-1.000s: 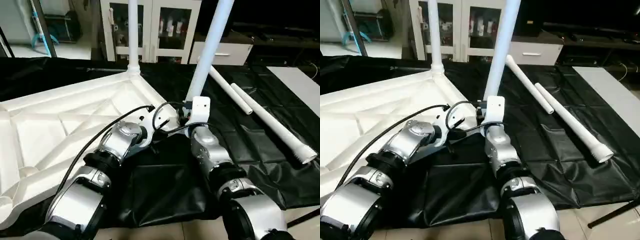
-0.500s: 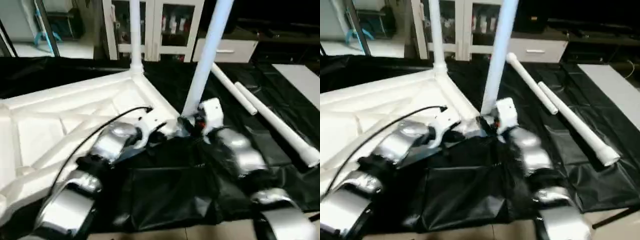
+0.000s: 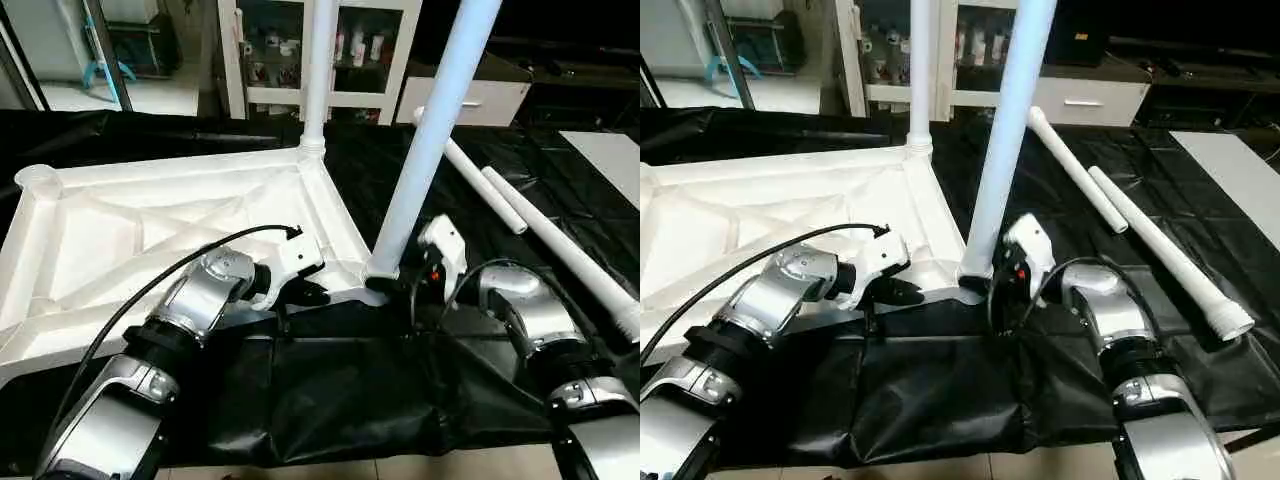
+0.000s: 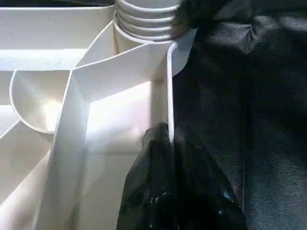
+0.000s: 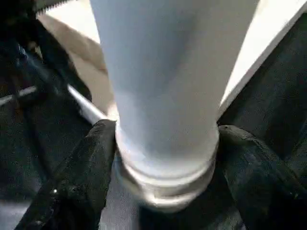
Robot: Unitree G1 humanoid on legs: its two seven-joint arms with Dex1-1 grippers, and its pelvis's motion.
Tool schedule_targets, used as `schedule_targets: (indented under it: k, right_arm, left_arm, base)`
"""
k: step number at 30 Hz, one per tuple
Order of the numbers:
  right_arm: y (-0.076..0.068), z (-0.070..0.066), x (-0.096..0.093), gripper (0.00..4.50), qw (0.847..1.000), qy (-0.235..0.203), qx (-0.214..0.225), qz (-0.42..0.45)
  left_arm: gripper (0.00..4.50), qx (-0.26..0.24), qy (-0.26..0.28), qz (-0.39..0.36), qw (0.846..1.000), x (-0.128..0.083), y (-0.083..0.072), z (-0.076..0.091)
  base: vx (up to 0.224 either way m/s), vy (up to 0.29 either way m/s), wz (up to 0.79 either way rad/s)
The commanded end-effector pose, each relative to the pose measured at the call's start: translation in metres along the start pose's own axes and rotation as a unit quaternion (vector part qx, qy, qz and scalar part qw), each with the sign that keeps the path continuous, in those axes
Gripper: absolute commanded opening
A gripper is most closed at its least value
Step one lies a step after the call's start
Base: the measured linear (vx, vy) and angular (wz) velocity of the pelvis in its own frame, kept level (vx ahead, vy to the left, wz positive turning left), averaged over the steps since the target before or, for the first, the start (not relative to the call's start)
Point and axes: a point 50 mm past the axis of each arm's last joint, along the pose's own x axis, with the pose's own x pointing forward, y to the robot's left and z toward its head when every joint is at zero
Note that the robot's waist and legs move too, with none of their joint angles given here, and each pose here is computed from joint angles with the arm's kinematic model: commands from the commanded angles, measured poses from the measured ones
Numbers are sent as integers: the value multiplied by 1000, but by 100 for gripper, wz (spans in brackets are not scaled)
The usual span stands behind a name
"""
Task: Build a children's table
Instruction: Rotate leg to tighten
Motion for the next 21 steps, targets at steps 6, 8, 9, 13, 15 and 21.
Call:
schedule_targets:
  k: [6,8,9,13,15,21]
  right_arm:
    - [-7,6,2,341,1000,-7,-6,-21]
    - [-6,8,3,341,1000,-21,-2,-17]
    - [-6,8,4,341,1000,-26,2,-14]
    - [-5,8,5,325,999,-32,6,-5]
    - [-4,6,6,297,1000,-29,9,5]
    - [-1,2,7,273,999,-28,14,17]
  left_arm:
    - [0,-15,48,-40,998,10,-14,-20]
    - [0,-16,49,-41,998,9,-14,-20]
    - [0,-15,49,-41,998,9,-14,-20]
    - [0,-16,51,-41,998,8,-14,-21]
    - [0,-17,52,-41,998,7,-14,-22]
    - [0,-17,56,-41,997,7,-15,-23]
  base:
    - [0,0,0]
    - [0,0,0]
    - [0,0,0]
    - [0,0,0]
    - [0,0,0]
    - [0,0,0]
